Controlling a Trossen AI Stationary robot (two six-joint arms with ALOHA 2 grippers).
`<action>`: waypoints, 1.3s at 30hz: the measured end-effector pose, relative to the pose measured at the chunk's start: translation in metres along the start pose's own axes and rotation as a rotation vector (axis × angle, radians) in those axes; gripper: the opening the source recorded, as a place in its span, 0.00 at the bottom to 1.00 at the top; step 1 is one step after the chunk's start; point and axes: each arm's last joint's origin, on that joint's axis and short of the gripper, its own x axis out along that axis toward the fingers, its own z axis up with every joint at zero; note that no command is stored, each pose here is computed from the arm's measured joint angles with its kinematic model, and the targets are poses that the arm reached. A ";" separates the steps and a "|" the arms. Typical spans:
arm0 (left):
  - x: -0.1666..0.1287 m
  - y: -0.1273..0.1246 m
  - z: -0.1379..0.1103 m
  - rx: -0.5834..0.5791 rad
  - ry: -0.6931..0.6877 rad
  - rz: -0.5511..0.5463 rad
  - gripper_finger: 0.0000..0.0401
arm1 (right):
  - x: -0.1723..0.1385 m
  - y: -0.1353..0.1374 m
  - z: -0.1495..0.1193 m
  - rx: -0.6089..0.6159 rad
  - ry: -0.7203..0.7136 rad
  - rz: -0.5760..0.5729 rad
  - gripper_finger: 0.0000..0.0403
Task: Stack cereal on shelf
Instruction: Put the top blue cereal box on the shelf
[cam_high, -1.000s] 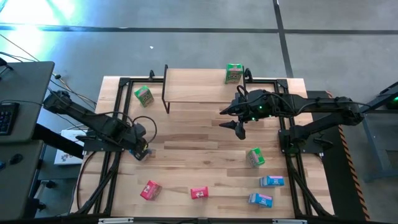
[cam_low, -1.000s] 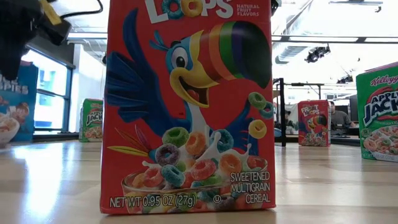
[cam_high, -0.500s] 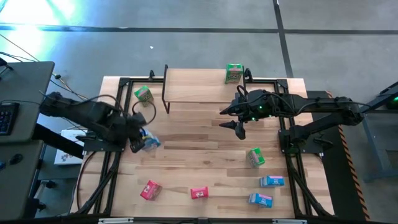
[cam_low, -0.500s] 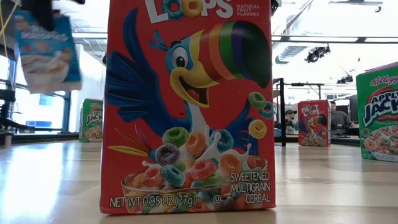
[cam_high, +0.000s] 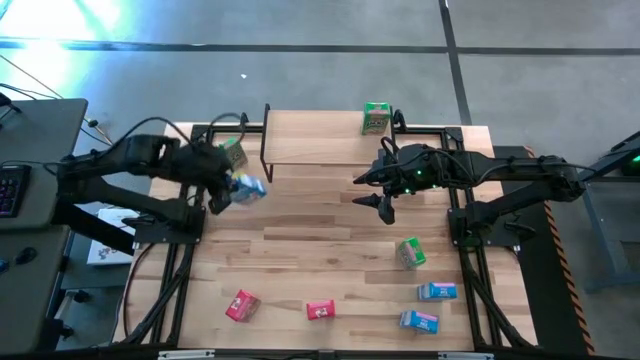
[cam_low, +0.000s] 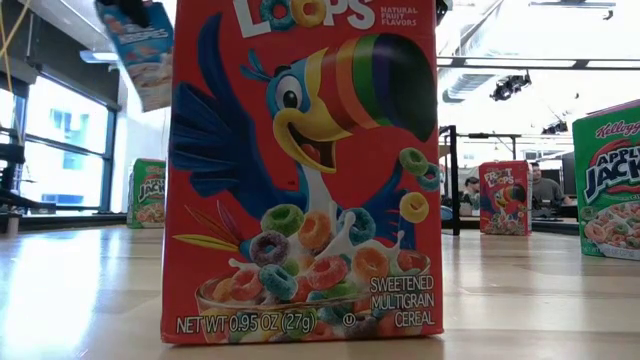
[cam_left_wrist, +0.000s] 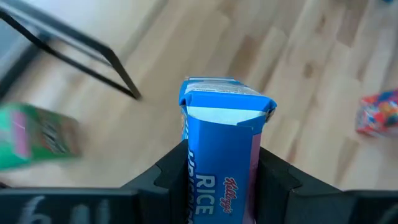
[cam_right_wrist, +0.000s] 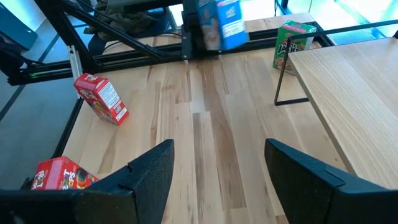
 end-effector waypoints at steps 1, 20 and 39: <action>-0.002 0.003 0.004 0.010 -0.010 0.015 0.30 | 0.000 0.000 0.000 0.000 0.000 0.000 0.60; -0.003 0.060 0.124 0.298 -0.051 0.273 0.30 | 0.000 0.000 0.000 0.000 0.000 0.000 0.60; 0.062 0.123 0.191 0.485 0.073 0.262 0.30 | 0.000 0.000 0.000 0.000 0.000 0.000 0.60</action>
